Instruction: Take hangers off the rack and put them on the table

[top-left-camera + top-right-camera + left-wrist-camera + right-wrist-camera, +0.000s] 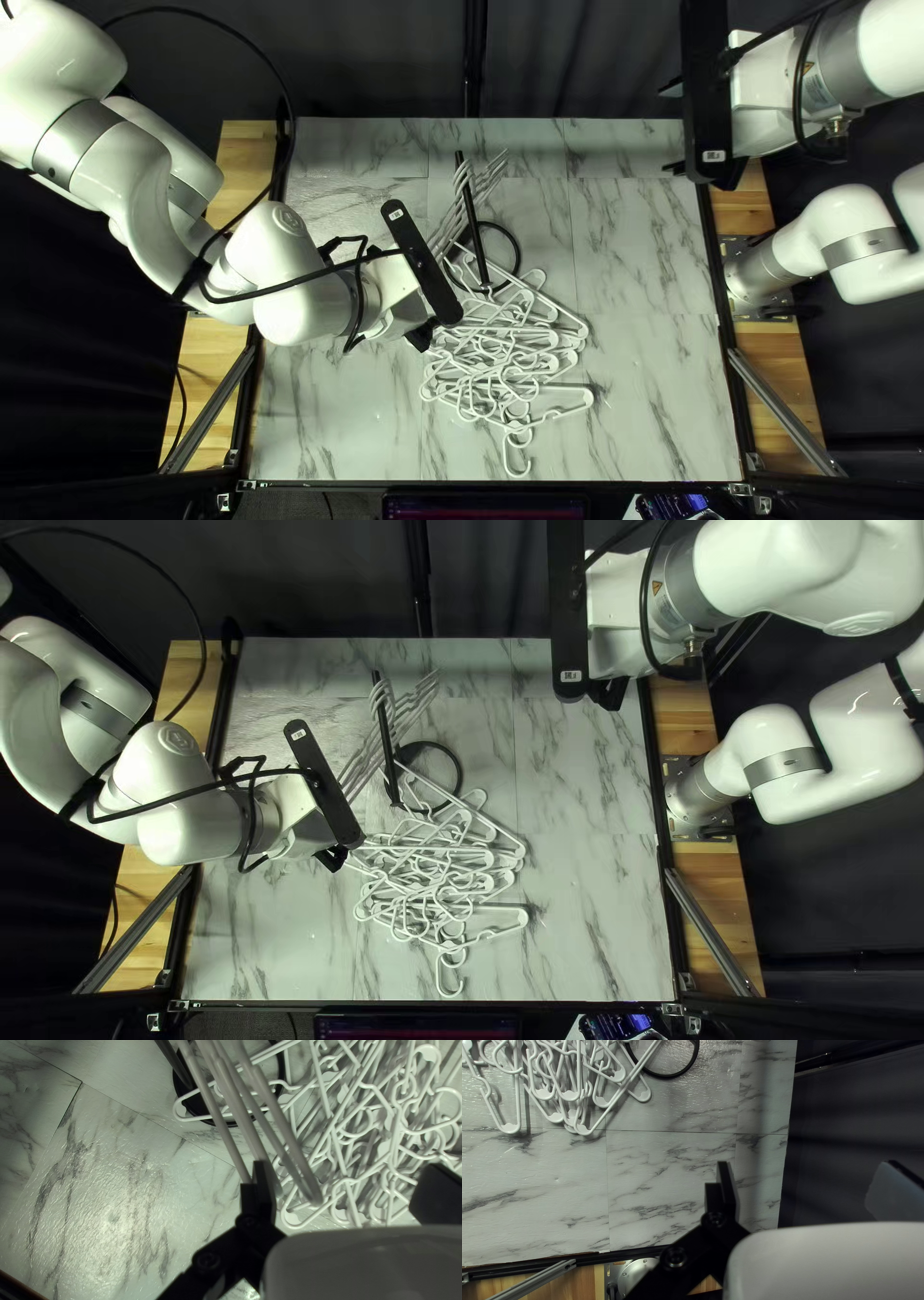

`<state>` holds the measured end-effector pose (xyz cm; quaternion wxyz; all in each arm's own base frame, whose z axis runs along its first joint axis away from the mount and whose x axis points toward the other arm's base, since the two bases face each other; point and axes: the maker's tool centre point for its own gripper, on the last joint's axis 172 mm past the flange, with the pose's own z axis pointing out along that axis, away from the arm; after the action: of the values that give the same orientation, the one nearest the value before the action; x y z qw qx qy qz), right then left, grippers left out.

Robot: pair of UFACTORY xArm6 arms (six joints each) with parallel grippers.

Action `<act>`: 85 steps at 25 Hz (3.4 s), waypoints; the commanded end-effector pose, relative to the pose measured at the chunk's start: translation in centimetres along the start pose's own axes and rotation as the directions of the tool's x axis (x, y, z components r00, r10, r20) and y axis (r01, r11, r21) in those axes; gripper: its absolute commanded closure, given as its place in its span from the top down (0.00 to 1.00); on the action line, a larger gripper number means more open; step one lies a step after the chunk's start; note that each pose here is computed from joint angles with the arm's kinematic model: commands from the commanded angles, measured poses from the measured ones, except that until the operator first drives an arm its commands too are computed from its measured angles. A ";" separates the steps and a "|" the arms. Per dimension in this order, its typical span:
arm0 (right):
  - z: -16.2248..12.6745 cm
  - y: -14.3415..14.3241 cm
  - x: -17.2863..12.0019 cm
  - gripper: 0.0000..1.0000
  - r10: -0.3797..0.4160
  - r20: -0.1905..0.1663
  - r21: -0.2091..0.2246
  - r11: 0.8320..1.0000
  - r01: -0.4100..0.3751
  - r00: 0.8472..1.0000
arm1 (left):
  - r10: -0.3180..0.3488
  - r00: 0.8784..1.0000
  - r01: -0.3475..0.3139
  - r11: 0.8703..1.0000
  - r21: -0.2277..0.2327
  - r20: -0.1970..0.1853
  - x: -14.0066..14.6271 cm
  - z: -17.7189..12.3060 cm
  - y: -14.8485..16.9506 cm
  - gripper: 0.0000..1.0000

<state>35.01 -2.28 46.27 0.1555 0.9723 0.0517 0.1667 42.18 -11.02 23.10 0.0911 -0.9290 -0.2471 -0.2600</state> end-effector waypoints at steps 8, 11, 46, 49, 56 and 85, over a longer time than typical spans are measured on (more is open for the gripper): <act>0.0 0.0 0.0 1.00 0.000 0.000 0.000 1.000 0.000 1.000 | 0.006 1.000 -0.006 1.000 -0.016 -0.026 0.4 -0.9 1.3 1.00; 0.0 0.0 0.0 1.00 0.000 0.000 0.000 1.000 0.000 1.000 | -0.001 1.000 0.000 1.000 -0.015 -0.025 0.4 -0.6 1.1 1.00; 0.0 0.0 0.0 1.00 0.000 0.000 0.000 1.000 0.000 1.000 | -0.048 0.998 0.047 0.999 -0.025 -0.038 0.2 0.3 1.1 1.00; 0.0 0.0 0.0 1.00 0.000 0.000 0.000 1.000 0.000 1.000 | -0.050 0.998 0.049 0.998 -0.030 -0.039 0.2 0.4 1.2 1.00; 0.0 0.0 0.0 1.00 0.000 0.000 0.000 1.000 0.000 1.000 | -0.049 0.998 0.048 0.998 -0.038 -0.040 0.5 0.4 1.6 1.00; 0.0 0.0 0.0 1.00 0.000 0.000 0.000 1.000 0.000 1.000 | -0.087 0.995 0.086 0.996 -0.030 -0.055 0.3 -0.4 3.1 1.00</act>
<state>35.01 -2.28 46.27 0.1555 0.9723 0.0517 0.1667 43.83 -13.78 23.59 0.0733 -0.9113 -0.2792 -0.2937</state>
